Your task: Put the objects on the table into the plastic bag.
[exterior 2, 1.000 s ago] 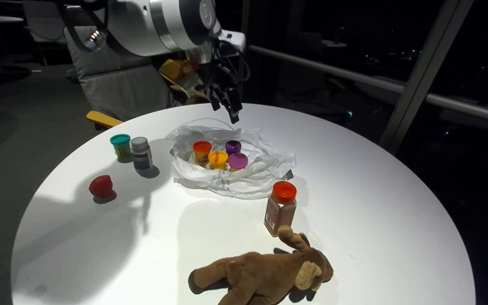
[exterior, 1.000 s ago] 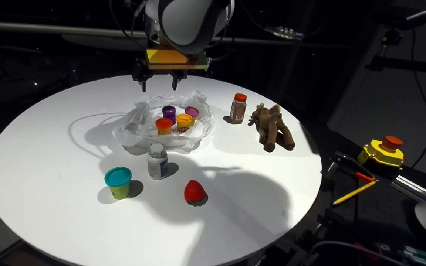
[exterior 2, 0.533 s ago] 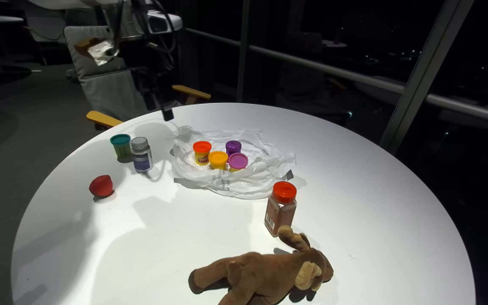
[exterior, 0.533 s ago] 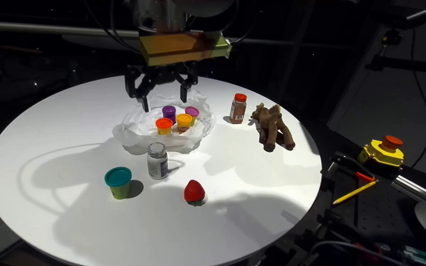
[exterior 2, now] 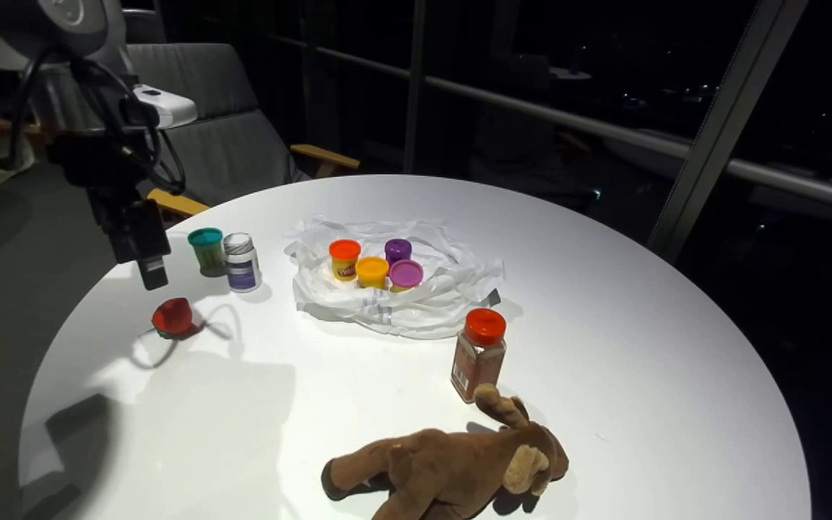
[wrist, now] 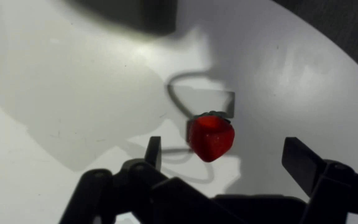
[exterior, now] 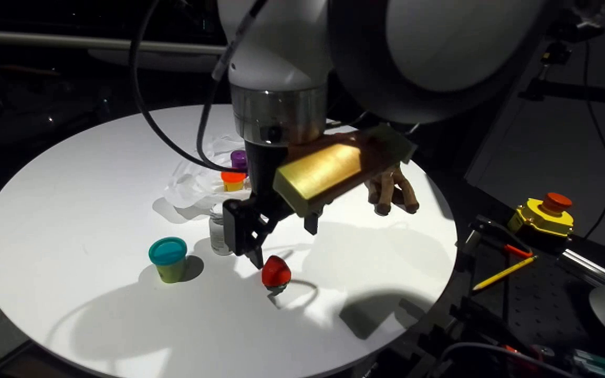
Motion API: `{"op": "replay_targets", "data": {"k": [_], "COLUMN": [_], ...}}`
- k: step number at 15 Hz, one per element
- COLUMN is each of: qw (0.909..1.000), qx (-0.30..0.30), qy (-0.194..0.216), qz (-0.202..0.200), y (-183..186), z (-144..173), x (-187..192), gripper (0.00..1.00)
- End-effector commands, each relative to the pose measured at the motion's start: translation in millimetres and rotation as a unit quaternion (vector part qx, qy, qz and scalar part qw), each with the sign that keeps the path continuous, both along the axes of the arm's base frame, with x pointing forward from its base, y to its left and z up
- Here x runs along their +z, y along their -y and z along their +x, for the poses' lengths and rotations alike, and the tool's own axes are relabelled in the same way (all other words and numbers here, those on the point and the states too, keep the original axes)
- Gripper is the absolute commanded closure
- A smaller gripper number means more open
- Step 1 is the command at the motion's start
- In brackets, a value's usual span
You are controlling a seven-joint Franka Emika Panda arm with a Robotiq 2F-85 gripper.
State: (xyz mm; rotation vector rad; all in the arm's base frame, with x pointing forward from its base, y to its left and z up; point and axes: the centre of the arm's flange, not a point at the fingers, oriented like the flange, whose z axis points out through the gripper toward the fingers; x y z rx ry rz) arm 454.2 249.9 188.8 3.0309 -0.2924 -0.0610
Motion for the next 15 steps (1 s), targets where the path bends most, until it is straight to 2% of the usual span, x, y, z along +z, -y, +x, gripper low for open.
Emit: {"op": "replay_targets", "data": {"k": [1, 7, 12, 15], "qw": [0.9979, 0.9931, 0.9882, 0.9874], "qx": [0.031, 0.047, 0.044, 0.043], "qy": [0.034, 0.078, 0.113, 0.115], "qz": [0.046, 0.074, 0.093, 0.099], "y": [12.4, 27.6, 34.4, 31.6], "z": [-36.7, -53.3, -44.1, -39.5], "x": [-7.7, -37.1, -47.1, -57.4], "gripper": [0.0, 0.0, 0.0, 0.0]}}
